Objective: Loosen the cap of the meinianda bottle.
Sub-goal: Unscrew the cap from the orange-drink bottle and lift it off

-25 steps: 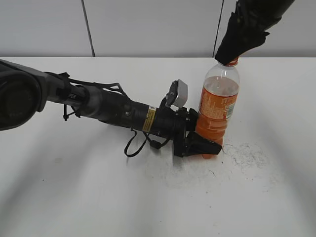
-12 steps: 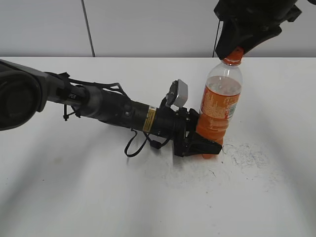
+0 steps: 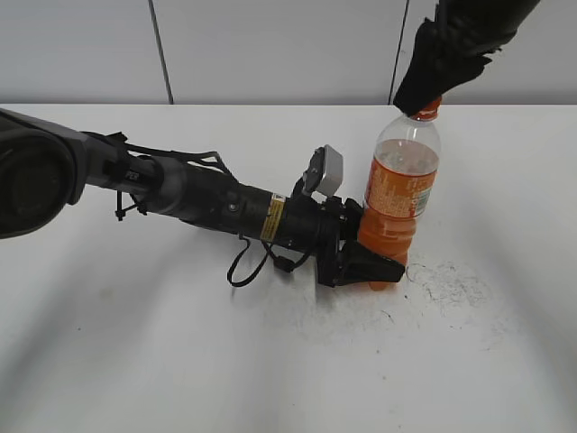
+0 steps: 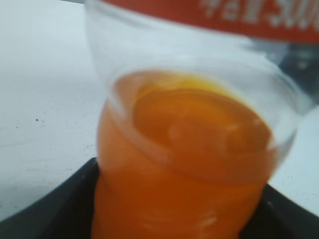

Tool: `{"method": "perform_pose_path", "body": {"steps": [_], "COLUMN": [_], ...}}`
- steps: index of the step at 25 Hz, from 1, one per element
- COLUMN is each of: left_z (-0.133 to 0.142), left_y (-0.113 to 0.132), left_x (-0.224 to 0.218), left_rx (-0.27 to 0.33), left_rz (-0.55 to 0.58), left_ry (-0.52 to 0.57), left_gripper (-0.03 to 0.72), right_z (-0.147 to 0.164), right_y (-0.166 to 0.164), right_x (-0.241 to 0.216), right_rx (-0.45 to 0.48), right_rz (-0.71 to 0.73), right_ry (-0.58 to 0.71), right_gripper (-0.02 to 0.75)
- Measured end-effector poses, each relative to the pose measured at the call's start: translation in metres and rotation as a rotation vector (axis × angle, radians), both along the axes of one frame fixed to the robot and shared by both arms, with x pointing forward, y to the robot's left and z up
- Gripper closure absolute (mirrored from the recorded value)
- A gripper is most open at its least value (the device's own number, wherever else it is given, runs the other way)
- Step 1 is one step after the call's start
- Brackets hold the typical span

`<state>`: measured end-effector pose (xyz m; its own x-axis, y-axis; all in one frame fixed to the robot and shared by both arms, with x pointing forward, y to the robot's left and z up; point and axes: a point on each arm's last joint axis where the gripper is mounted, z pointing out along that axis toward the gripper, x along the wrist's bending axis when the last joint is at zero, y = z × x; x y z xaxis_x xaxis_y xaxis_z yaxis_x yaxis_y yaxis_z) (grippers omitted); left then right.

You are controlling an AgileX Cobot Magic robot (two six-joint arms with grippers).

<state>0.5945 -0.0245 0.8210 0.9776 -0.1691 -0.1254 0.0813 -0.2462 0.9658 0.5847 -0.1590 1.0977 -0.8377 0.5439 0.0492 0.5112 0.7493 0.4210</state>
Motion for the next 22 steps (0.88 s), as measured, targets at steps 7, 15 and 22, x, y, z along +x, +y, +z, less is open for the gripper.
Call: {"method": "perform_pose_path", "body": {"steps": [7,15,22], "left_z": [-0.0001,-0.0002,-0.0002], "left_y": [0.0001,0.0001,0.0001], "left_x": [-0.0003,-0.0005,-0.0005], "left_rx": [0.0,0.001,0.001], "left_rz": [-0.005,-0.008,-0.008], "left_ry": [-0.006,-0.008,-0.009], "left_gripper": [0.138,0.138,0.138], "right_z": [0.0011,0.0021,0.0006], "right_y": [0.0031,0.0036,0.0004], "right_x": [-0.0015,0.0017,0.002], "right_rx": [-0.015,0.039,0.112], "right_rz": [0.254,0.025,-0.48], "right_ry": [-0.094,-0.032,0.179], "right_gripper": [0.463,0.244,0.202]}}
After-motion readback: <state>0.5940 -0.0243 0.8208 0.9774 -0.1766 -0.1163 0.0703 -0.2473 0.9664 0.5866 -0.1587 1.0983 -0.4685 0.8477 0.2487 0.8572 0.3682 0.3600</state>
